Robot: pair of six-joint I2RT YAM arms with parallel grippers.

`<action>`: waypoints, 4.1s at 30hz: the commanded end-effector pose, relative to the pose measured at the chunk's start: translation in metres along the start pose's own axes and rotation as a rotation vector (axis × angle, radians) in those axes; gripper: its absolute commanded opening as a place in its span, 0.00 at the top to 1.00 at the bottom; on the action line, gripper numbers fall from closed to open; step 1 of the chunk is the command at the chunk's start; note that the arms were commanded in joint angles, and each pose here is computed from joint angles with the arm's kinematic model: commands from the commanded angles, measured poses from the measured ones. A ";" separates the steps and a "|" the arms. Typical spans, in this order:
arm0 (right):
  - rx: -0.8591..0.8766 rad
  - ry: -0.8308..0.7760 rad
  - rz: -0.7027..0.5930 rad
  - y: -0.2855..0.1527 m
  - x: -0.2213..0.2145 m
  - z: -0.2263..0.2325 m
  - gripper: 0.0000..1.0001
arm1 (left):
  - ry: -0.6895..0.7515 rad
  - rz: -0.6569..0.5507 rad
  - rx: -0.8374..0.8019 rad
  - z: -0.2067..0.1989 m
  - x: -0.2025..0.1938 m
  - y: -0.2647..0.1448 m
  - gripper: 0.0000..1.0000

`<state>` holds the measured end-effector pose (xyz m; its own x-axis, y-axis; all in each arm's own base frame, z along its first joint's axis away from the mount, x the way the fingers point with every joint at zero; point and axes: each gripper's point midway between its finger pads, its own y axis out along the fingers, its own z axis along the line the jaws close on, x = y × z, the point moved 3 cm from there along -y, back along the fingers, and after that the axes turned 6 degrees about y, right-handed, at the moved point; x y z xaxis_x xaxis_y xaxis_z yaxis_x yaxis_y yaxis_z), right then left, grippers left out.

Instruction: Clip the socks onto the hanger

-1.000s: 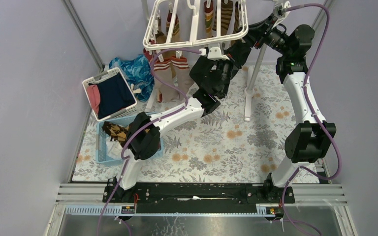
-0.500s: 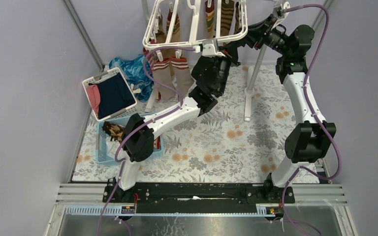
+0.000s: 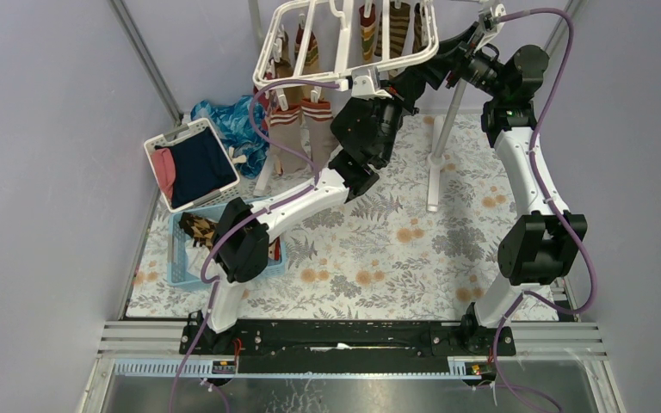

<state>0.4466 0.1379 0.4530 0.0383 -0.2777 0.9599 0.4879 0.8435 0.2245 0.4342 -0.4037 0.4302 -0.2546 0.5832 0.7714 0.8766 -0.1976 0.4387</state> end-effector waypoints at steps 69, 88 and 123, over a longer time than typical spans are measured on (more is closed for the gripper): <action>-0.689 0.137 0.283 -0.233 -0.065 0.071 0.00 | -0.005 0.507 -0.038 0.230 0.173 -0.269 0.01; -0.605 0.099 0.182 -0.215 0.012 0.115 0.00 | 0.261 0.448 0.021 0.211 0.204 -0.300 0.01; -0.543 0.061 0.175 -0.210 0.017 0.140 0.00 | 0.276 0.406 -0.049 0.177 0.230 -0.304 0.01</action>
<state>0.2291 0.0155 0.4365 0.2297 -0.2040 0.9516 0.8556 0.5084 -0.0975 0.1891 -0.0673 0.3901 -0.0004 0.2195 0.9756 0.9159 -0.3915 0.0884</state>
